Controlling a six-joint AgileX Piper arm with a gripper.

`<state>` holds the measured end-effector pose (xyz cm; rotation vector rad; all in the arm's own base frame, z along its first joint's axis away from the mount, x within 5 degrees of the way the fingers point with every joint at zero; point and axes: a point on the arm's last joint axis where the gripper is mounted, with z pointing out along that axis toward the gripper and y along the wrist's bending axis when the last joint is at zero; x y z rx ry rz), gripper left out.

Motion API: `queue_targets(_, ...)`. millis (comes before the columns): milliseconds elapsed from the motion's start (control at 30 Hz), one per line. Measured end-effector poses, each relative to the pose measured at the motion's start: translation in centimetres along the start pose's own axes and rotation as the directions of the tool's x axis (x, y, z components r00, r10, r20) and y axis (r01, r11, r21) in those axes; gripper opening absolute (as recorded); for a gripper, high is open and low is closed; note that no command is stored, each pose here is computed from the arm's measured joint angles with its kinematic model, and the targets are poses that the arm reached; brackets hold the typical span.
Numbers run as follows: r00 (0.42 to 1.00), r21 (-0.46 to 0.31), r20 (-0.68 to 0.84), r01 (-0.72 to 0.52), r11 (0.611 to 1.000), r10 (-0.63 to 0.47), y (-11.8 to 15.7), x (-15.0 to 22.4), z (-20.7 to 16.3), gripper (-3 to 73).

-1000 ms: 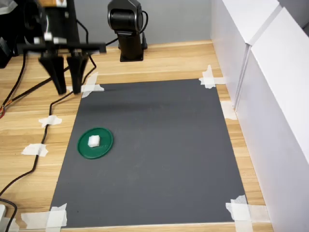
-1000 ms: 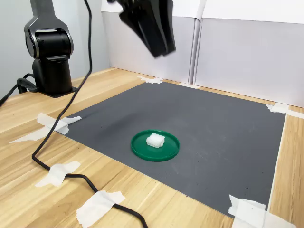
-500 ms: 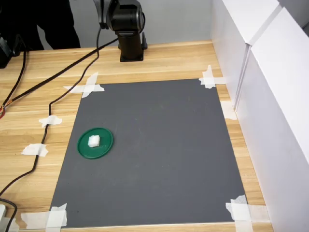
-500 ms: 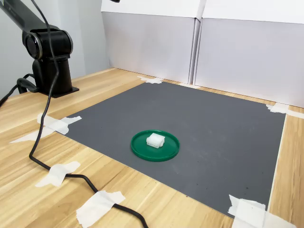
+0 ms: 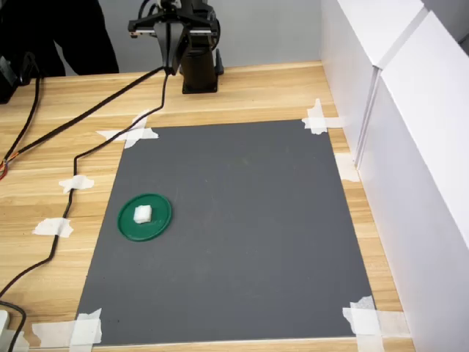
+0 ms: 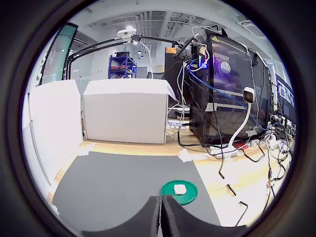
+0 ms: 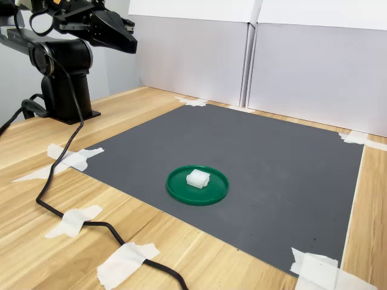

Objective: Grasp a white terminal and put it on the green lid.

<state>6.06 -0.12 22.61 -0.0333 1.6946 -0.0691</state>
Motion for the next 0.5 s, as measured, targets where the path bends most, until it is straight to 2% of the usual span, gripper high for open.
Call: queue_targets(500,1.000,-0.001,-0.019,0.002,1.000,-0.002,0.03,0.57,0.11,-1.6)
